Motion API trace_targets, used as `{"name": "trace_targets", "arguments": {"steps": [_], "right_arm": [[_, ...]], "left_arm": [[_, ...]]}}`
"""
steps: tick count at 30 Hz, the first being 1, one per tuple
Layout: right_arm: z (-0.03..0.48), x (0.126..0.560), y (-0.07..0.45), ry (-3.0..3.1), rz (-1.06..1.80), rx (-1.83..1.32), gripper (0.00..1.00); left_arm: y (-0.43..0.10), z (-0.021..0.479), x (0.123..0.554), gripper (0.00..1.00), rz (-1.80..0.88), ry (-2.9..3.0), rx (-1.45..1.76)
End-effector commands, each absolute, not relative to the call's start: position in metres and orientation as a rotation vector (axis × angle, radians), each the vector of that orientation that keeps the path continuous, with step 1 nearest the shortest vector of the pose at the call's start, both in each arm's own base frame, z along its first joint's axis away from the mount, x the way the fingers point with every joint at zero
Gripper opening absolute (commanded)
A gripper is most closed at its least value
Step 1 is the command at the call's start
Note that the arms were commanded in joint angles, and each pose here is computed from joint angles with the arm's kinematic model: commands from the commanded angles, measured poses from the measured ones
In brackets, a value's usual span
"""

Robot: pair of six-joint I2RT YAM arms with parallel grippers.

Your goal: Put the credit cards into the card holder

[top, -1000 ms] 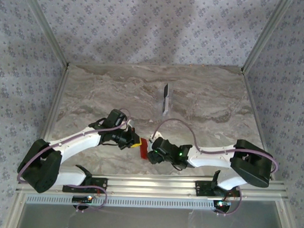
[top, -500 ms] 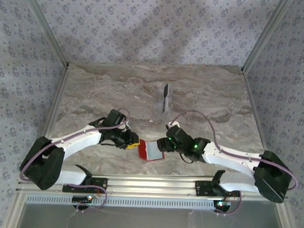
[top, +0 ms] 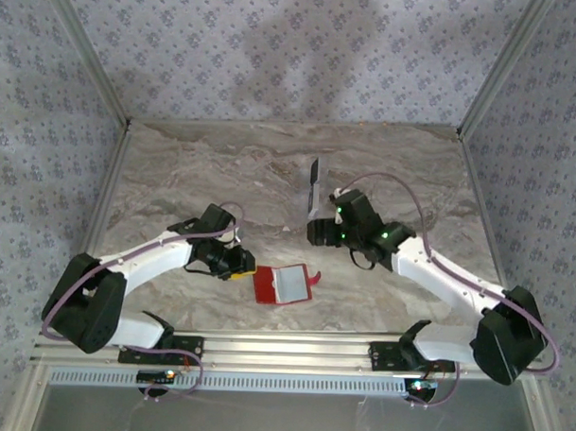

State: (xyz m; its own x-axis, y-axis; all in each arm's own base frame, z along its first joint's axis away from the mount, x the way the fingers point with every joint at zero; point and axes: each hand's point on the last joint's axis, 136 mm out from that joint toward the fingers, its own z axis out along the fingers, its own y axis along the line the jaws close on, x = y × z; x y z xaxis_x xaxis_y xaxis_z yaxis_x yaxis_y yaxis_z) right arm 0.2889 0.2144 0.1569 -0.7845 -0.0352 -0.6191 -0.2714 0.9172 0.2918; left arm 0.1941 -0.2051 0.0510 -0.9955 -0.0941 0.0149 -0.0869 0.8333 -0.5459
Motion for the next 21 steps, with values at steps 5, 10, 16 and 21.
{"name": "trace_targets", "arguments": {"steps": [5,10,16,21], "right_arm": [[0.151,0.345,0.207,2.555,0.386,-0.237,0.80],[0.151,0.375,0.209,2.606,0.247,-0.283,0.81],[0.132,0.394,0.215,2.652,0.174,-0.312,0.86],[0.117,0.408,0.204,2.667,-0.056,-0.327,0.93]], "left_arm": [[-0.197,0.046,0.195,0.37,-0.825,2.980,-0.073],[-0.201,0.043,0.193,0.37,-0.870,2.970,-0.071],[-0.205,0.044,0.190,0.32,-0.940,2.945,-0.089],[-0.201,0.046,0.189,0.32,-0.928,2.921,-0.098]]}}
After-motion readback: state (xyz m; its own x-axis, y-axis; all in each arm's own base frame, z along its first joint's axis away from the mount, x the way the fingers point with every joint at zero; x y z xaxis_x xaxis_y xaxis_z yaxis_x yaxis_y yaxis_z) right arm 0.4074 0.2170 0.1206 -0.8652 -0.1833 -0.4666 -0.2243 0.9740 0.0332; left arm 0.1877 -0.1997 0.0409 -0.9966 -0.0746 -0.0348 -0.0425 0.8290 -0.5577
